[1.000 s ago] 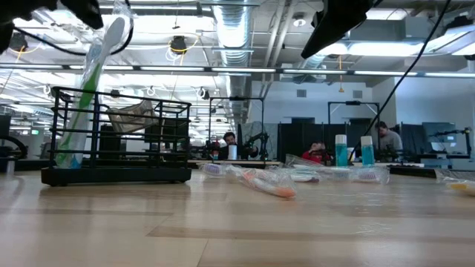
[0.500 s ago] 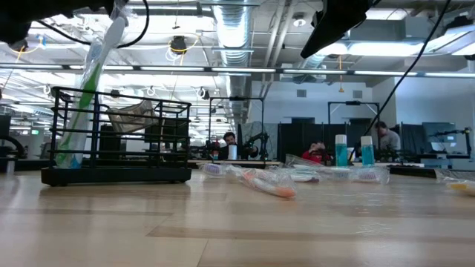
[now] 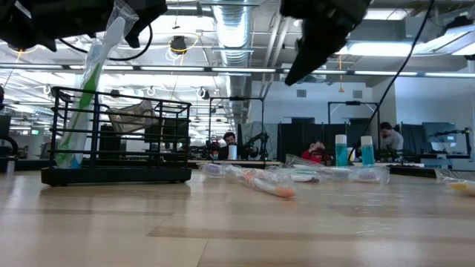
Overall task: Pick & Place toothbrushing station
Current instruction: Put the left orange toothbrush into the bottom left section of the mesh organizer
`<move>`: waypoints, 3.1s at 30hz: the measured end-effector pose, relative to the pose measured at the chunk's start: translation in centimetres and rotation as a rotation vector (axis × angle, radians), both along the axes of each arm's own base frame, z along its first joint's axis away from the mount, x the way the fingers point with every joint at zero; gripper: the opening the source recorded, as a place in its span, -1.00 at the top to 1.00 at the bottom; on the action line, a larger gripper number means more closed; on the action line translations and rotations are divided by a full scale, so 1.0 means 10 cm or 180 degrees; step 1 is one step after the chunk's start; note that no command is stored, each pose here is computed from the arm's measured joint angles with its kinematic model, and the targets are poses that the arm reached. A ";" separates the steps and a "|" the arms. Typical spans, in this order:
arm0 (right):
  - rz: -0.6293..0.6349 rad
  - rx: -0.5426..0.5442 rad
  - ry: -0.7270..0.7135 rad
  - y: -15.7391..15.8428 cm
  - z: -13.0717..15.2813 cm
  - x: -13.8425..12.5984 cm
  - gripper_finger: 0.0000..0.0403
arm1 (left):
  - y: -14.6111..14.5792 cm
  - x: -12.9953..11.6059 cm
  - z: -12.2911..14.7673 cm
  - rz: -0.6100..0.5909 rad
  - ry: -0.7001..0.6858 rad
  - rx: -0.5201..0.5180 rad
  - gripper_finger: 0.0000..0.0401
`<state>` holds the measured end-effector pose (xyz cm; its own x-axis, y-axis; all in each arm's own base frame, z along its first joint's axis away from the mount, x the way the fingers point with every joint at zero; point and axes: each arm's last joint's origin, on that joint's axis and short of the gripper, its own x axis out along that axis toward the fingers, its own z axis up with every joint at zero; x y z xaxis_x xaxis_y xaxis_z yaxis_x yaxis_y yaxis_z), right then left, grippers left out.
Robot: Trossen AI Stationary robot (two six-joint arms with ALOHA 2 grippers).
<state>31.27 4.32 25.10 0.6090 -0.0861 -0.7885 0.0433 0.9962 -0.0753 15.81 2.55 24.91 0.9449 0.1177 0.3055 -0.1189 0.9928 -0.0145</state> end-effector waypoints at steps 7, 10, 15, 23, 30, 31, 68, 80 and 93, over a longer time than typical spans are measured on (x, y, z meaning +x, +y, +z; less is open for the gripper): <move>-0.0475 0.0542 0.0032 -0.11 -0.34 0.28 0.41 | 0.01 0.00 -0.01 -0.0084 0.0015 -0.0082 0.60; -0.0647 0.0743 0.0063 -0.16 -0.50 0.39 0.41 | 0.00 0.00 -0.01 -0.0099 0.0032 -0.0099 0.60; -0.0731 0.1056 0.0177 -0.22 -0.72 0.49 0.41 | 0.00 0.00 -0.02 -0.0129 0.0048 -0.0096 0.60; -0.0828 0.1233 0.0245 -0.25 -0.87 0.55 0.41 | 0.00 0.01 -0.03 -0.0192 0.0095 -0.0227 0.60; -0.0826 0.1282 0.0097 -0.24 -0.93 0.64 0.41 | 0.00 0.01 -0.04 -0.0191 0.0118 -0.0233 0.60; -0.0843 0.1277 0.0148 -0.24 -0.95 0.62 0.41 | 0.00 0.01 -0.04 -0.0191 0.0117 -0.0232 0.60; -0.0694 0.1611 0.0252 -0.10 -1.25 0.73 0.50 | 0.00 0.02 -0.06 -0.0189 0.0193 -0.0248 0.60; -0.0584 0.1598 0.0345 0.05 -1.34 0.73 0.49 | 0.00 0.02 -0.06 -0.0189 0.0195 -0.0249 0.60; -0.0327 0.1392 0.0404 0.07 -1.40 0.72 0.95 | 0.00 0.02 -0.06 -0.0188 0.0197 -0.0249 0.60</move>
